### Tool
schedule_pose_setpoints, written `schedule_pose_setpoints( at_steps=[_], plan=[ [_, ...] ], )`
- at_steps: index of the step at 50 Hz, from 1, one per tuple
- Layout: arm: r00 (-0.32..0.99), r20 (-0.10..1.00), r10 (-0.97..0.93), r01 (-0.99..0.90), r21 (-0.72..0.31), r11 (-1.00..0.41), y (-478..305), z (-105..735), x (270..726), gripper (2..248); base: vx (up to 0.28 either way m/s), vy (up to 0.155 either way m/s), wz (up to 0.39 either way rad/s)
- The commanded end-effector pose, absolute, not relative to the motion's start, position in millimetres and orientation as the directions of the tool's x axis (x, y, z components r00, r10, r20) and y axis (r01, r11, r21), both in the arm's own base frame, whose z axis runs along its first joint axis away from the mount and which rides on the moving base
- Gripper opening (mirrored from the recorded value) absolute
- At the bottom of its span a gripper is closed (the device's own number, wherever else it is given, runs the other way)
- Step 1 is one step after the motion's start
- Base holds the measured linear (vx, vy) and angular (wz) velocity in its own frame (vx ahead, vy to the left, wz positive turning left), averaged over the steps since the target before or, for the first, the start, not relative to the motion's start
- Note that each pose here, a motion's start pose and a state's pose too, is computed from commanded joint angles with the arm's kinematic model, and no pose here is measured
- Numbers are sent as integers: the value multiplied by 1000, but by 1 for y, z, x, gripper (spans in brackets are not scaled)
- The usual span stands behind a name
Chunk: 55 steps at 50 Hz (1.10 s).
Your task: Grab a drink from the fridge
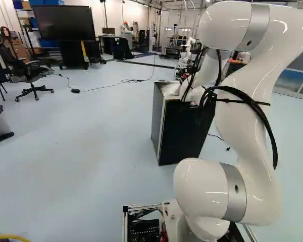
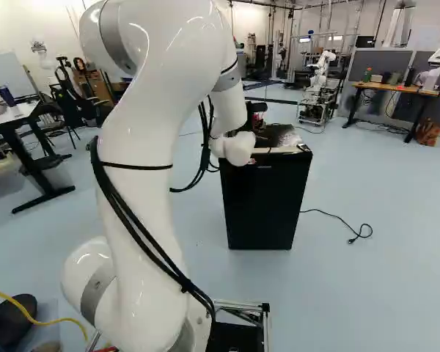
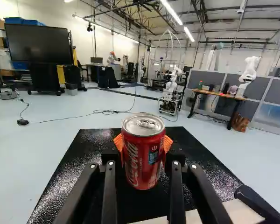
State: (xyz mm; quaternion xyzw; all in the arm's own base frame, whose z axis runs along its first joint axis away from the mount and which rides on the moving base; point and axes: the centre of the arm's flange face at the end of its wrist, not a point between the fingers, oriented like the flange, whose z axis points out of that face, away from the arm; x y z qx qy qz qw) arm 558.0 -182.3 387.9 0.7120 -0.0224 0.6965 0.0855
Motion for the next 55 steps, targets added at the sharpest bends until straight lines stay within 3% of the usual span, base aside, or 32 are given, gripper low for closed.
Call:
schedule_pose_setpoints(
  at_steps=[29, 55],
  plan=[
    [57, 996, 73, -135, 80, -988, -155, 396, 535, 98, 0, 0, 0],
    [111, 993, 50, -106, 61, -992, -110, 404, 488, 98, 0, 0, 0]
  ],
)
